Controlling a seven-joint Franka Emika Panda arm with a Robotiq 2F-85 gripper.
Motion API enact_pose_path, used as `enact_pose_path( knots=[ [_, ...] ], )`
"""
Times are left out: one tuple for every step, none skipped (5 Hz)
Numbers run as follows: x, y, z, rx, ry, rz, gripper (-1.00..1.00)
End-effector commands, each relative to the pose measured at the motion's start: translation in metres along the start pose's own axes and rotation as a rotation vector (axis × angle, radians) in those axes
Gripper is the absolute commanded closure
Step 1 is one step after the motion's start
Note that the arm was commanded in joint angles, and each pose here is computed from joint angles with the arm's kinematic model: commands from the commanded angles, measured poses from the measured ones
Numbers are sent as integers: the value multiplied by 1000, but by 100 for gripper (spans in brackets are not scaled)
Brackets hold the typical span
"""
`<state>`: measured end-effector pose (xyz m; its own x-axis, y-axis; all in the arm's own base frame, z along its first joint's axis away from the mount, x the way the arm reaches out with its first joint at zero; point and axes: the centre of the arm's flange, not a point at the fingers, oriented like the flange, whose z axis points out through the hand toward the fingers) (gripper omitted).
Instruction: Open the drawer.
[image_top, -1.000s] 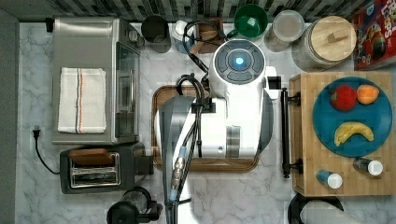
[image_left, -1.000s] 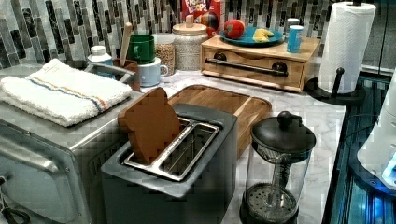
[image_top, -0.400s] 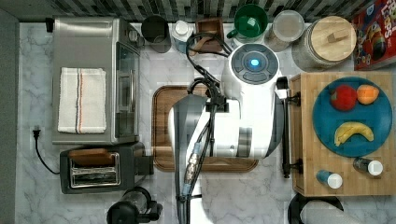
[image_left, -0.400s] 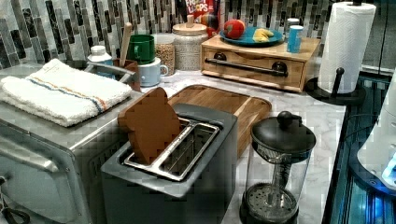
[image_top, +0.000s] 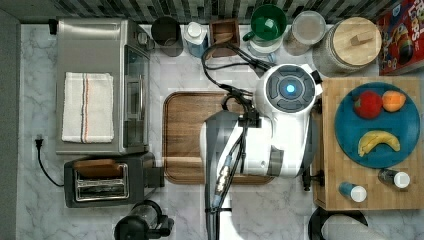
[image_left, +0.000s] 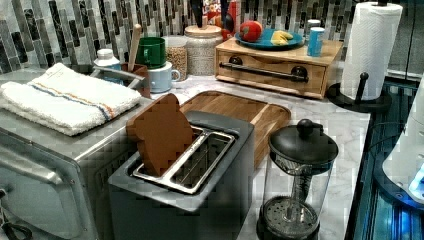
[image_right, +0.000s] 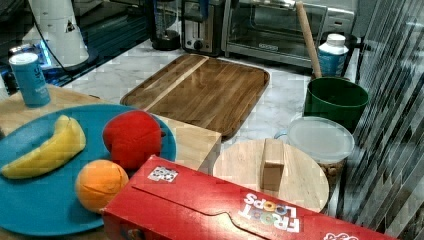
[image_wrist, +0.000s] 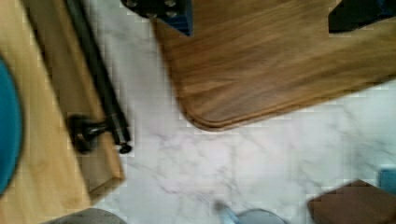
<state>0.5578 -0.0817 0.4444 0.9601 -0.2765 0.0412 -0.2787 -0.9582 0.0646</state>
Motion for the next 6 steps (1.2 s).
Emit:
enact_pose_path(
  knots=[
    [-10,88,47,-7,-14,-122,-100],
    [-8,107,56,-10,-6,-172,-100],
    [-7,112,64,-29,-8,-207,-100],
    [-13,108,77,-28,15,-191,-100],
    [-18,99,88,-27,25,-177,-100],
    [-26,96,105,-40,51,-179,-100]
  ],
)
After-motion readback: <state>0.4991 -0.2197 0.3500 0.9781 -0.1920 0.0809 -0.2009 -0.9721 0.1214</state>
